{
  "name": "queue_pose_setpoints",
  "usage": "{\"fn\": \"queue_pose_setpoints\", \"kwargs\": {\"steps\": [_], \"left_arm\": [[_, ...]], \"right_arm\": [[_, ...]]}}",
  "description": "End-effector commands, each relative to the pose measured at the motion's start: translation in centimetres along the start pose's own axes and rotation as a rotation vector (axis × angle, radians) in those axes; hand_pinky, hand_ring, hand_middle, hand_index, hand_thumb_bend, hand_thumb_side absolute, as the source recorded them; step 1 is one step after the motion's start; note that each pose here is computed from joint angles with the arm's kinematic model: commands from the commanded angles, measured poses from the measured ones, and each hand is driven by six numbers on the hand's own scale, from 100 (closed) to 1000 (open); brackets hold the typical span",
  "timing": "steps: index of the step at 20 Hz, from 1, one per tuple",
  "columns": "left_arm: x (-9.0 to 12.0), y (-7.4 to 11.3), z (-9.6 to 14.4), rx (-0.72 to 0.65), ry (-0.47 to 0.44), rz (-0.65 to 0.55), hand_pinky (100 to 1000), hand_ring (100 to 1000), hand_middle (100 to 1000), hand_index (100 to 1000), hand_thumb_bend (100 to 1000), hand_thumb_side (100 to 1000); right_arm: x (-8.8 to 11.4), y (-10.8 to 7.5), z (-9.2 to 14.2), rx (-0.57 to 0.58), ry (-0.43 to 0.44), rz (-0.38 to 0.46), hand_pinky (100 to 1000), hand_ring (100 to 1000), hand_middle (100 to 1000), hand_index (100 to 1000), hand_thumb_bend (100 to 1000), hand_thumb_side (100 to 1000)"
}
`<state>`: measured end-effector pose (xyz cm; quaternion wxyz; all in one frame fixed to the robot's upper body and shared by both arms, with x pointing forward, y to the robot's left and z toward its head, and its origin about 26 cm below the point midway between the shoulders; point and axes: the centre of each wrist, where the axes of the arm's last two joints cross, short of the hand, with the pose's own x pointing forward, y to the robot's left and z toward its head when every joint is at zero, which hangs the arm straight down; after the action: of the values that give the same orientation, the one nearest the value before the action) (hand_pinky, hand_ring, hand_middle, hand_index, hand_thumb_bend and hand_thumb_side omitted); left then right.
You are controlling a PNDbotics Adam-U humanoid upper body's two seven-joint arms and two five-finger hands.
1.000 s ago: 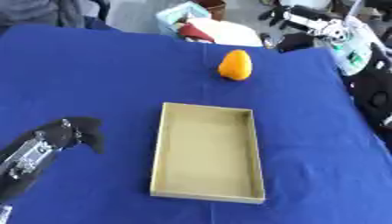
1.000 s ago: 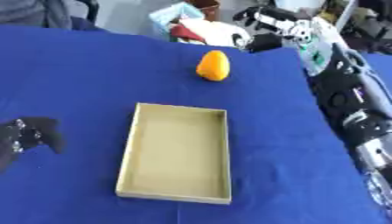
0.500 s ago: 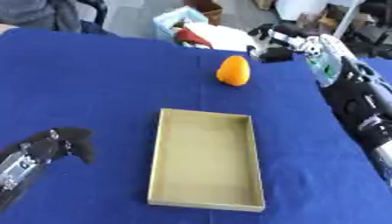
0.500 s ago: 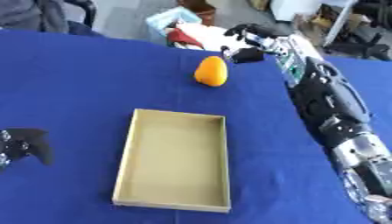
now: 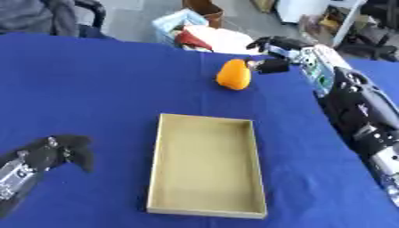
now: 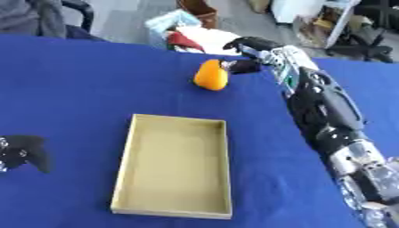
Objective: Pick up objects on the table and place them in the box.
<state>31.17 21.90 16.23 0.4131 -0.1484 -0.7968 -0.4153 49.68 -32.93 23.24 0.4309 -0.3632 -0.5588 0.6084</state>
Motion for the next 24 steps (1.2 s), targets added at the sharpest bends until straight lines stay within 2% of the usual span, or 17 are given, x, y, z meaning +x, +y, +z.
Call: {"fn": "queue_pose_setpoints", "kwargs": {"steps": [1, 4, 8, 15, 16, 18, 20, 24], "left_arm": [[0.5, 0.2, -0.1, -0.006, -0.011, -0.018, 722, 602, 616, 845, 125, 1000], [0.5, 0.1, -0.2, -0.011, -0.015, -0.018, 722, 602, 617, 845, 125, 1000], [0.6, 0.1, -0.4, -0.017, -0.026, -0.018, 722, 602, 617, 845, 123, 1000], [0.8, 0.1, -0.6, -0.019, -0.035, -0.022, 721, 602, 616, 845, 124, 1000], [0.8, 0.1, -0.6, -0.019, -0.035, -0.023, 722, 602, 616, 845, 123, 1000], [0.8, 0.1, -0.6, -0.021, -0.034, -0.024, 722, 602, 616, 846, 124, 1000], [0.8, 0.1, -0.7, -0.023, -0.034, -0.024, 722, 602, 616, 846, 124, 1000], [0.8, 0.1, -0.7, -0.024, -0.036, -0.024, 722, 602, 616, 846, 124, 1000]], "right_arm": [[0.8, -2.3, 0.2, -0.017, -0.05, 0.064, 824, 904, 926, 975, 100, 922], [1.5, -2.3, -0.2, -0.005, -0.058, 0.082, 826, 905, 929, 976, 100, 913], [1.5, -1.5, -0.5, -0.006, -0.025, 0.069, 818, 896, 917, 969, 100, 871], [0.6, 0.6, -0.6, 0.003, 0.042, 0.03, 812, 889, 908, 934, 100, 678], [0.5, 0.7, -0.6, 0.008, 0.046, 0.031, 810, 887, 902, 925, 100, 617], [0.6, 0.9, -0.7, 0.011, 0.049, 0.033, 806, 876, 888, 883, 100, 506], [0.7, 0.9, -0.7, 0.0, 0.049, 0.035, 793, 847, 857, 793, 100, 282], [0.9, 0.5, -0.7, -0.09, 0.043, 0.047, 769, 793, 794, 566, 100, 265]]}}
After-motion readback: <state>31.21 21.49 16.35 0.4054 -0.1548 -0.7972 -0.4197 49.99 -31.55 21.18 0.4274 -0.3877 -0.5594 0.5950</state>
